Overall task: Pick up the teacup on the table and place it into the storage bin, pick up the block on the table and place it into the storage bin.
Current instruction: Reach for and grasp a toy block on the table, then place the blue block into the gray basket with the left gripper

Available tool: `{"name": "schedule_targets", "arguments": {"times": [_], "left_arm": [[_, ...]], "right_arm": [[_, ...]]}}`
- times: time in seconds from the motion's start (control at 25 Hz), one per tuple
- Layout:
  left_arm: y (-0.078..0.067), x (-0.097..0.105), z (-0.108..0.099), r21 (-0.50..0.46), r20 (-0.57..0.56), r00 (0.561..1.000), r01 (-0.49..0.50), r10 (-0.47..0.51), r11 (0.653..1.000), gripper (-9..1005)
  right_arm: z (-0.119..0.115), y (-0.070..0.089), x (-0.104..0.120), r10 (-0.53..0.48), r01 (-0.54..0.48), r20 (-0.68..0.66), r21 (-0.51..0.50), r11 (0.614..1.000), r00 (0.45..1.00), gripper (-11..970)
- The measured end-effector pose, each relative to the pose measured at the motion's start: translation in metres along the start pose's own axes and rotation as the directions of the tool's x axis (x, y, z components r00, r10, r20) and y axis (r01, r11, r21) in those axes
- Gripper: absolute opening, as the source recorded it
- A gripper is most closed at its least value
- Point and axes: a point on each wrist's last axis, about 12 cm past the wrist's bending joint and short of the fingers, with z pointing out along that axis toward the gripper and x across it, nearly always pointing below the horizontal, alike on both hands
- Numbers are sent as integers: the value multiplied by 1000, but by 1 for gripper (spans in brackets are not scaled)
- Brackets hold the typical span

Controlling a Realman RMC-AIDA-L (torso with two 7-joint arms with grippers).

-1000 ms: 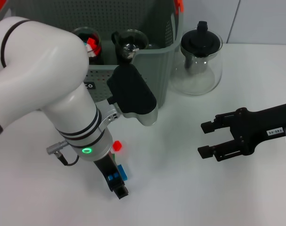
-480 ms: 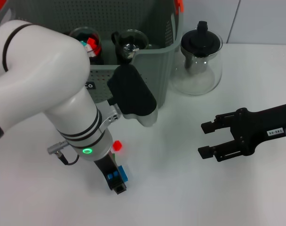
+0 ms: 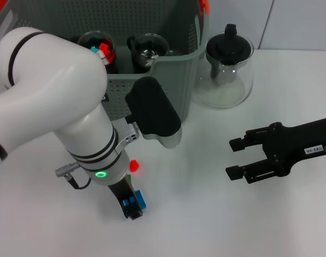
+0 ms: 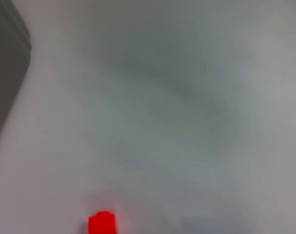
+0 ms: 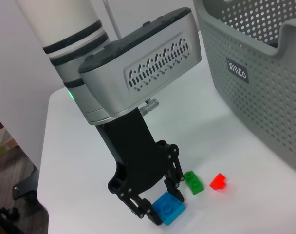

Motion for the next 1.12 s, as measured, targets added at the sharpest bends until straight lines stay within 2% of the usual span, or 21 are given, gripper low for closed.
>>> {"name": "schedule_targets", "arguments": {"times": [0.16,0.4,0.48,0.56,0.68,0.72,0.8,0.92,1.04,1.12], "left_arm": [[1,-1,-1,-7,3,1000,2,-2,1000,410],[-2,1,-14,15,30,999,25,-25,1000,410],[-3,6,-28,74,77,994,75,-80,994,409],[-2,13,-43,173,156,975,133,-160,976,409],[9,27,-74,383,360,871,190,-335,904,409],[18,34,-85,438,439,810,185,-389,880,409],[33,45,-106,492,575,688,141,-442,859,409],[49,52,-129,456,694,582,100,-424,884,409],[70,50,-151,356,755,537,147,-376,923,408],[88,47,-162,289,765,528,228,-368,930,408]], "right_arm": [[0,0,0,-1,1,0,1,1000,1000,822],[-1,0,0,-1,1,-1,3,1000,1000,821],[-2,-1,0,-1,1,-2,4,1000,1000,821],[-2,-1,0,3,-3,-2,4,1000,1000,821],[-2,-1,-1,7,-7,-2,4,1000,1000,821],[-2,-1,0,8,-8,-2,3,1000,1000,821],[-1,-1,0,10,-10,-1,1,1000,1000,821],[0,0,0,19,-19,1,-2,1000,1000,822],[1,0,-1,34,-34,6,-1,999,999,822],[0,-1,-1,41,-41,12,4,999,999,822]]}}
